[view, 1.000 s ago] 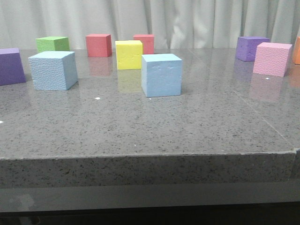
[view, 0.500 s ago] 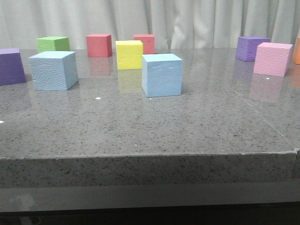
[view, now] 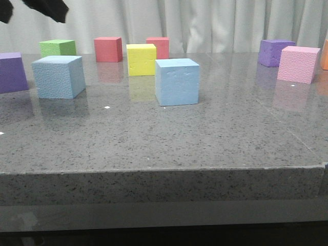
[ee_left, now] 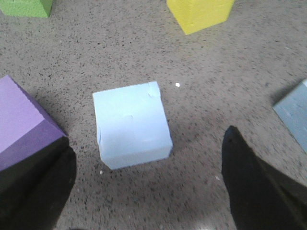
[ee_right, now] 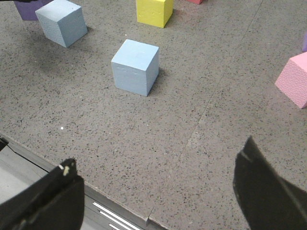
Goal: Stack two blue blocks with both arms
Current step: 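Lower the left gripper over the other light blue cube near the purple cube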
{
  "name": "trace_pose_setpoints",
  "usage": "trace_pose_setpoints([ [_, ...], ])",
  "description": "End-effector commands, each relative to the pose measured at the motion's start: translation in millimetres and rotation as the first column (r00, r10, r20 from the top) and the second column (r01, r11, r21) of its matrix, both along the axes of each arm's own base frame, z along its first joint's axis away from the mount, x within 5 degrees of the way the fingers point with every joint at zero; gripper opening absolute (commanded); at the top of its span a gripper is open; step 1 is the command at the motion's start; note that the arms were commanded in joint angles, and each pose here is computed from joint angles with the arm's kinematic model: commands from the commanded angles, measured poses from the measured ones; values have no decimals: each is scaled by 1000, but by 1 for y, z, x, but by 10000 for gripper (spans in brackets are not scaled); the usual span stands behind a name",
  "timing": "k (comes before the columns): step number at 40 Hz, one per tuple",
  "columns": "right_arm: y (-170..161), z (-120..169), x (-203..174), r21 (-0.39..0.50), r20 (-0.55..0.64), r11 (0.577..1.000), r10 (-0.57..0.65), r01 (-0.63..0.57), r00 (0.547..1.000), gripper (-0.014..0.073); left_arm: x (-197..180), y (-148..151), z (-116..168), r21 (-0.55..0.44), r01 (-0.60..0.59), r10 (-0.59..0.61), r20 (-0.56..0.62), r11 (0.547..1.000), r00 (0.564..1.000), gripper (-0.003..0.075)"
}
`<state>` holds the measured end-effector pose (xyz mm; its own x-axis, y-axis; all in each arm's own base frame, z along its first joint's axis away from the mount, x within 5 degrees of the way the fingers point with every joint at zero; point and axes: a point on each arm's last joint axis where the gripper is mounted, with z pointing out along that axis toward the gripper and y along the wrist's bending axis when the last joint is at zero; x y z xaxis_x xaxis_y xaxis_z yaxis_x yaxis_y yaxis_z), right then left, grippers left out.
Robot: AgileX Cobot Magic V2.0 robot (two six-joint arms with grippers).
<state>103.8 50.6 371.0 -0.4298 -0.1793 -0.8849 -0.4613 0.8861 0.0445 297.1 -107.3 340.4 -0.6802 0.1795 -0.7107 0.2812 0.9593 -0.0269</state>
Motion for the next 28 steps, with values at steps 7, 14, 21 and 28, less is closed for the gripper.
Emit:
trace_pose_setpoints([
  [7, -1, 14, 1, 37, 86, 999, -14, 11, 996, 636, 43, -5, 10, -27, -50, 50, 22, 998, 998, 601],
  [14, -1, 14, 1, 37, 86, 999, -14, 11, 996, 636, 65, -12, -12, -6, -52, 52, -32, 999, 998, 601],
  [21, -1, 14, 1, 37, 86, 999, -14, 11, 996, 636, 77, -16, -36, 11, -52, 53, -83, 999, 995, 601],
  [28, -1, 14, 1, 37, 86, 999, -14, 11, 996, 636, 79, -18, -42, 0, -55, 55, -100, 998, 994, 590],
])
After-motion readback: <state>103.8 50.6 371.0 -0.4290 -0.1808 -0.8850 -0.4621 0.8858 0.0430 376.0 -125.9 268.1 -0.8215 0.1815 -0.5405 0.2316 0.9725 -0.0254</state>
